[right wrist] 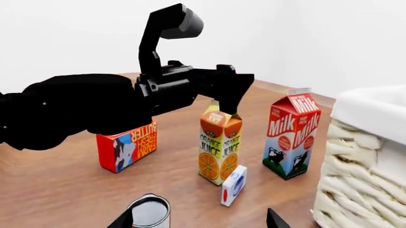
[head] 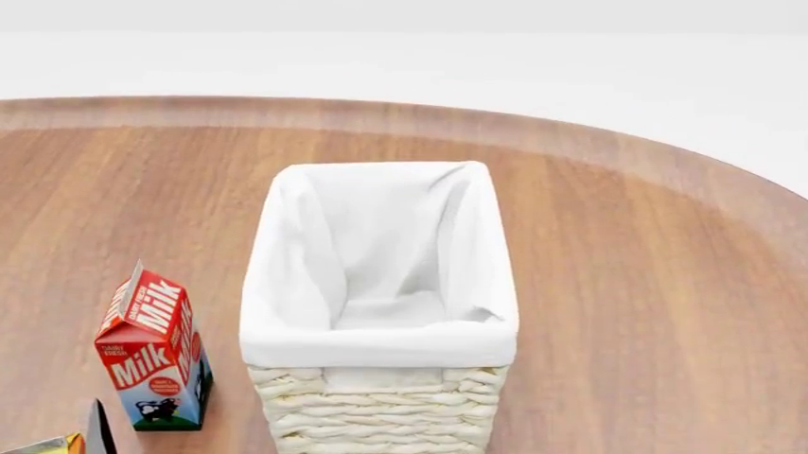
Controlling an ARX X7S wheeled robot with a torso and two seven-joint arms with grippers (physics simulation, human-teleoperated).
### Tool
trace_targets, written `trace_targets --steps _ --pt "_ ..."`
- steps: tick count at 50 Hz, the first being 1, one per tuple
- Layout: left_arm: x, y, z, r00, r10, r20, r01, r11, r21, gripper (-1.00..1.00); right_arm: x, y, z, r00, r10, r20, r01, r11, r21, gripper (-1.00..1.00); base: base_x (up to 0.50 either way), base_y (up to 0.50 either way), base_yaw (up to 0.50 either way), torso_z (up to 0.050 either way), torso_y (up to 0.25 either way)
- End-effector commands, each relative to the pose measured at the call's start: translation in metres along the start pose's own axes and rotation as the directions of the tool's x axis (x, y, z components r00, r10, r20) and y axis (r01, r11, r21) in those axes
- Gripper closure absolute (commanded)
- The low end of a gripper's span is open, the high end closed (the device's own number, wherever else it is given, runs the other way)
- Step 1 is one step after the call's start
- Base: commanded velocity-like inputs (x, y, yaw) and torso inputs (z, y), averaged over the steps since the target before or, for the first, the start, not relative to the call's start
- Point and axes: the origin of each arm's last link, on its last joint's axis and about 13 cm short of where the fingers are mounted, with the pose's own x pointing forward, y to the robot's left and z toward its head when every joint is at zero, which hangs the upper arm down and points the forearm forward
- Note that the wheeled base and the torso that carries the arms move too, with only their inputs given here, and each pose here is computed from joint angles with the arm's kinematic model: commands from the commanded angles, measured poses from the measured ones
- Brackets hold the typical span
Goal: Pick up the alphabet soup, and put it in the basket.
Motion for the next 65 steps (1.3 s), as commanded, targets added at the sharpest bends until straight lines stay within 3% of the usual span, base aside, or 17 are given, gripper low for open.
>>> trace_targets --steps 1,21,65 --pt "0.000 -0.001 0.000 1.000 -0.002 -0.001 0.002 1.000 0.002 -1.00 -0.002 0.002 -0.004 0.999 0.045 0.000 -0.045 0.999 -0.013 -1.00 0.00 0.00 0.00 0.000 0.000" --pt "0.000 -0.001 -0.001 1.000 -0.007 -0.004 0.007 1.000 0.005 -1.00 -0.003 0.007 -0.009 0.993 0.116 -0.018 -0.116 0.992 -0.043 -1.00 0.00 0.00 0.00 0.000 0.000" --pt "0.000 -0.002 -0.001 1.000 -0.011 -0.005 0.011 1.000 0.006 -1.00 0.002 0.007 -0.025 0.987 0.098 -0.129 -0.109 0.991 -0.078 -1.00 0.00 0.00 0.00 0.000 0.000"
